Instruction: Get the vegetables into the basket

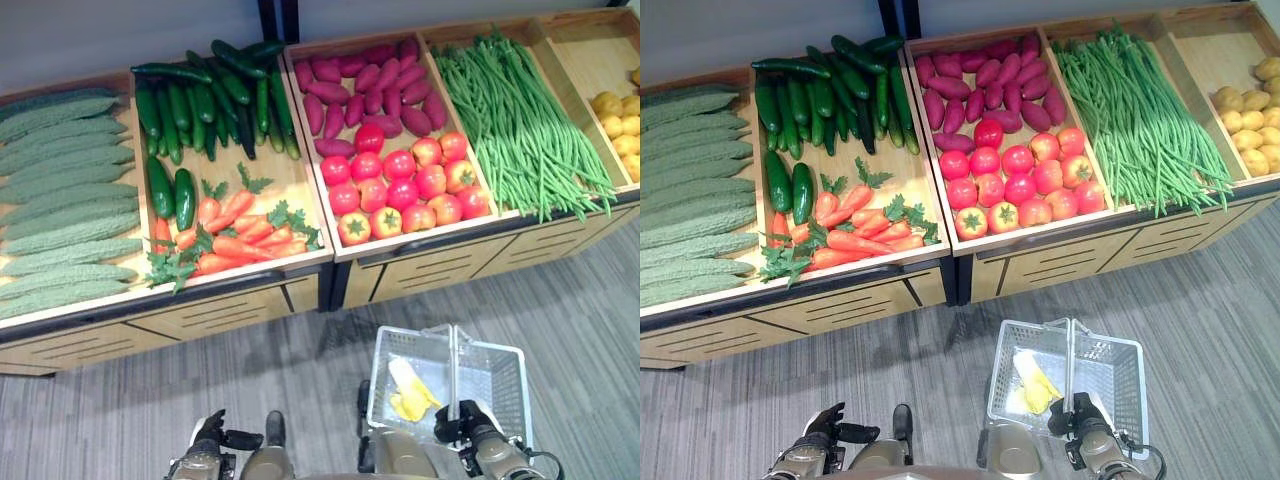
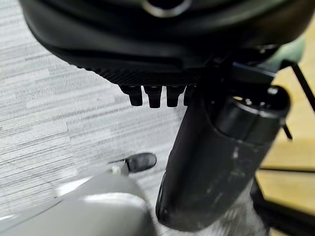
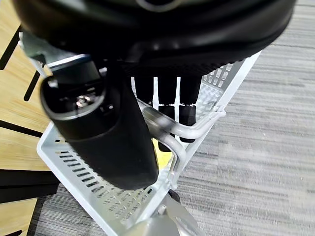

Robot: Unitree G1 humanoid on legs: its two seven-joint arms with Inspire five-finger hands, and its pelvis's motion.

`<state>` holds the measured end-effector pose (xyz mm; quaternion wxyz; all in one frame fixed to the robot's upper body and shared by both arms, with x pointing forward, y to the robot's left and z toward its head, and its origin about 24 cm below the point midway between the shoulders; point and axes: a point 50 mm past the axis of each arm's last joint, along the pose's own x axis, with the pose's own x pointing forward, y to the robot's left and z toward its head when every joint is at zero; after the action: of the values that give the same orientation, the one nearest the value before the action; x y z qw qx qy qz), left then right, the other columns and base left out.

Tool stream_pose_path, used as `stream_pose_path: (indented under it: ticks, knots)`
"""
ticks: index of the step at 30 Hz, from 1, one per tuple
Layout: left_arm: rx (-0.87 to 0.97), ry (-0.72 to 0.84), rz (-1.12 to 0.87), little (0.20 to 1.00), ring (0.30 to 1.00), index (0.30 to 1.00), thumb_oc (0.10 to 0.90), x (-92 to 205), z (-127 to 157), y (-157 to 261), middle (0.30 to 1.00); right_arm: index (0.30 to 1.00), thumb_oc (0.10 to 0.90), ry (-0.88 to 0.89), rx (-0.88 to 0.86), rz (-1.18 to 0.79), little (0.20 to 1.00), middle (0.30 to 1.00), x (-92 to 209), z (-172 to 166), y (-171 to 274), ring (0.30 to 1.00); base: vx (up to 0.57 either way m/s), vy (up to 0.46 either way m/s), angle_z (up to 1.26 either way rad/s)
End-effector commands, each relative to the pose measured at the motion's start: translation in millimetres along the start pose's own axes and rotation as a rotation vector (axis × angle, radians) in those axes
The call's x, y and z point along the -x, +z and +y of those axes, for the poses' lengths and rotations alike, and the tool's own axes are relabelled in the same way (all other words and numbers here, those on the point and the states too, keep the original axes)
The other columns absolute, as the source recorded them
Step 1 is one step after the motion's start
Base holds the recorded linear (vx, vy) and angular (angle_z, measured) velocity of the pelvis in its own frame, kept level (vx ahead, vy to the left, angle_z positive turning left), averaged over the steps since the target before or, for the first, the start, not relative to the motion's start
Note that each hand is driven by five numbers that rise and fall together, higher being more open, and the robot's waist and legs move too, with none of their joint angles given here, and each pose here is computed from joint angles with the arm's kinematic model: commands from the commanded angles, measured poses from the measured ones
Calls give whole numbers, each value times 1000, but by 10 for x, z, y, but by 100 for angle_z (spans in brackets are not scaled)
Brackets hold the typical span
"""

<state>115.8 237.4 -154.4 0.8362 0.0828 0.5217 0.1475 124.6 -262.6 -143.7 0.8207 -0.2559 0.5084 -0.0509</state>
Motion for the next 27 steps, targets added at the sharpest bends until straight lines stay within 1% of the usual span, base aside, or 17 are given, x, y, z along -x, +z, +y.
stream_pose_path:
  ticks: [1, 3, 5, 6, 8, 10, 16, 17, 18, 19, 20, 21, 22, 23, 24, 25, 27]
  knots:
    - [177, 147, 7, 1000, 1000, 1000, 900, -17, 257, 12, 1000, 300, 400, 58, 103, 76, 300, 300, 73, 141, -273, 300, 20, 62, 2]
    - [355, 200, 18, 1000, 1000, 1000, 900, -12, 281, -1, 1000, 300, 400, 63, 107, 83, 300, 300, 85, 179, -296, 300, 9, 61, 3]
    - [601, 362, 1, 1000, 1000, 1000, 900, -4, 464, 55, 1000, 300, 400, 55, 124, 92, 300, 300, 94, 190, -324, 300, -7, 63, 2]
    - [580, 358, -11, 1000, 1000, 1000, 900, -6, 463, 77, 1000, 300, 400, 55, 133, 87, 300, 300, 95, 192, -322, 300, -10, 55, -1]
    - [706, 526, 60, 1000, 1000, 1000, 900, 37, 674, -70, 1000, 300, 400, 43, 144, 92, 300, 300, 101, 181, -349, 300, -13, 68, -1]
    - [794, 726, 221, 1000, 1000, 1000, 900, 190, 1056, -496, 1000, 300, 400, 42, 160, 123, 300, 300, 127, 145, -463, 300, 0, 85, -16]
    - [956, 897, 254, 1000, 1000, 1000, 900, 335, 1403, -664, 1000, 300, 400, 44, 154, 143, 300, 300, 141, 111, -529, 300, 4, 12, -9]
    - [956, 924, 236, 1000, 1000, 1000, 900, 358, 1495, -652, 1000, 300, 400, 43, 153, 145, 300, 300, 141, 101, -537, 300, -8, 32, 1]
    - [868, 945, 145, 1000, 1000, 1000, 900, 367, 1684, -496, 1000, 300, 400, 33, 150, 136, 300, 300, 138, 74, -532, 300, -11, 24, 4]
    - [866, 946, 145, 1000, 1000, 1000, 900, 367, 1683, -496, 1000, 300, 400, 33, 150, 136, 300, 300, 139, 75, -535, 300, -6, 20, 4]
    - [752, 999, -2, 1000, 1000, 1000, 900, 402, 1932, -208, 1000, 300, 400, 20, 149, 127, 300, 300, 139, 46, -538, 300, 0, 0, 0]
    - [710, 998, -29, 1000, 1000, 1000, 900, 407, 1952, -160, 1000, 300, 400, 14, 144, 113, 300, 300, 135, 39, -520, 300, -13, 2, 3]
    - [602, 1083, -184, 1000, 1000, 1000, 900, 499, 2142, 141, 1000, 300, 400, 8, 144, 112, 300, 300, 141, 43, -532, 300, -7, -12, 9]
    - [363, 1140, -421, 1000, 1000, 1000, 900, 680, 2317, 625, 1000, 300, 400, -5, 124, 104, 300, 300, 148, 45, -540, 300, -1, -11, 15]
    - [360, 1142, -417, 1000, 1000, 1000, 900, 683, 2308, 618, 1000, 300, 400, -4, 125, 104, 300, 300, 149, 47, -541, 300, -4, -20, 18]
    - [245, 1198, -580, 1000, 1000, 1000, 900, 864, 2371, 889, 1000, 300, 400, -19, 99, 111, 300, 300, 157, 24, -570, 300, -14, -9, 26]
    - [219, 1233, -640, 1000, 1000, 1000, 900, 959, 2401, 1012, 1000, 300, 400, -22, 90, 117, 300, 300, 157, 13, -580, 300, 5, -9, 25]
